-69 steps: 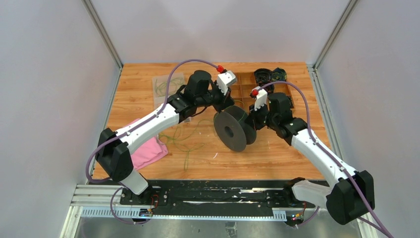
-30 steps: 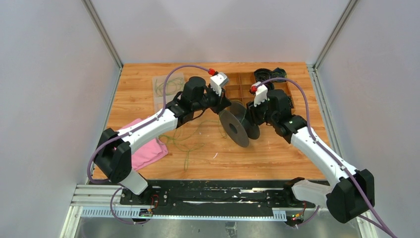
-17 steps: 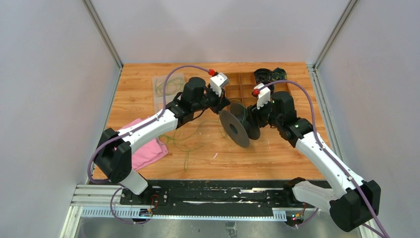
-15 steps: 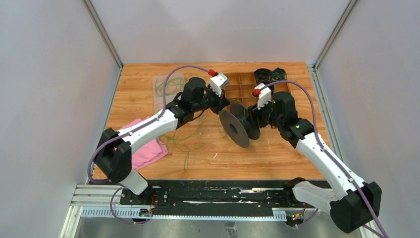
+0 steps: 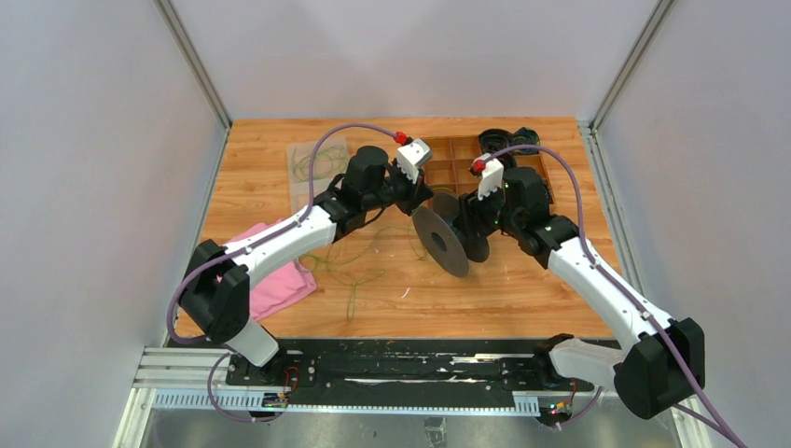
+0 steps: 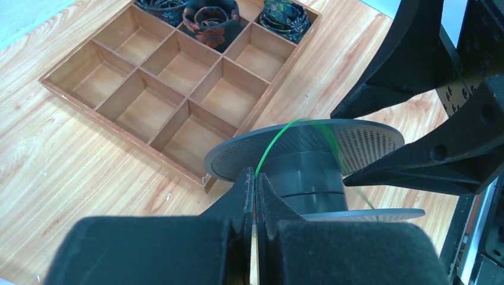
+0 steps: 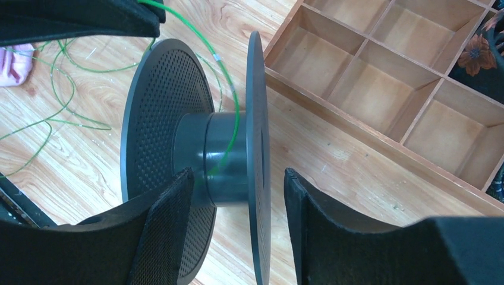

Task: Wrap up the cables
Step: Wrap the cable around the cable reel.

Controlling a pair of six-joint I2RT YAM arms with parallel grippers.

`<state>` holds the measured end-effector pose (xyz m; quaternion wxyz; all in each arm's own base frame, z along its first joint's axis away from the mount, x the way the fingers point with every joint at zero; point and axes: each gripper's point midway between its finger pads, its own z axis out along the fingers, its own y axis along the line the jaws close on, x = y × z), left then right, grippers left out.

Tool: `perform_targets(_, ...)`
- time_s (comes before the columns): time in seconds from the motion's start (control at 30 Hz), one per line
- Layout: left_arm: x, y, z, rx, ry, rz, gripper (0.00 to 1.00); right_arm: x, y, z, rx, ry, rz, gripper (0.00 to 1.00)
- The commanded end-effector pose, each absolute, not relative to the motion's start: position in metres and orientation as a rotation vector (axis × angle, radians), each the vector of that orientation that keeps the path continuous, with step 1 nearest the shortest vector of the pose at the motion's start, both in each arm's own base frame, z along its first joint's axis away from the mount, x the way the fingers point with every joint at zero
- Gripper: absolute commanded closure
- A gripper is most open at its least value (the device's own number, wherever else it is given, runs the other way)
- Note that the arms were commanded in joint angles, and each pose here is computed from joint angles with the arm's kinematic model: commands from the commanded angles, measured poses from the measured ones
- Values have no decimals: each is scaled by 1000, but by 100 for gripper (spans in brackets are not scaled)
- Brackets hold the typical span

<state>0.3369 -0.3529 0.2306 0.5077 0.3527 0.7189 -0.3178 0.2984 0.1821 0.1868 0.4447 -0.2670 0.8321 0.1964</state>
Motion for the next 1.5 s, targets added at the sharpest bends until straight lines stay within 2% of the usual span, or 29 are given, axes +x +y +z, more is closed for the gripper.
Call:
perform_targets(0.0,342,-356,232,853,1702,-759,100,314,188,213,-573,2000,525,42)
perform_targets(0.33,343,-360,230,862,1705,-769,100,322,187,203,-530,2030,507,43)
perform_targets(1.17,341,-362,232,864,1704,-790,100,328,183,185,-584,2039,348,61)
perform_targets(1.47,340,-362,231,868,1703,-792,100,325,184,180,-632,2029,318,63)
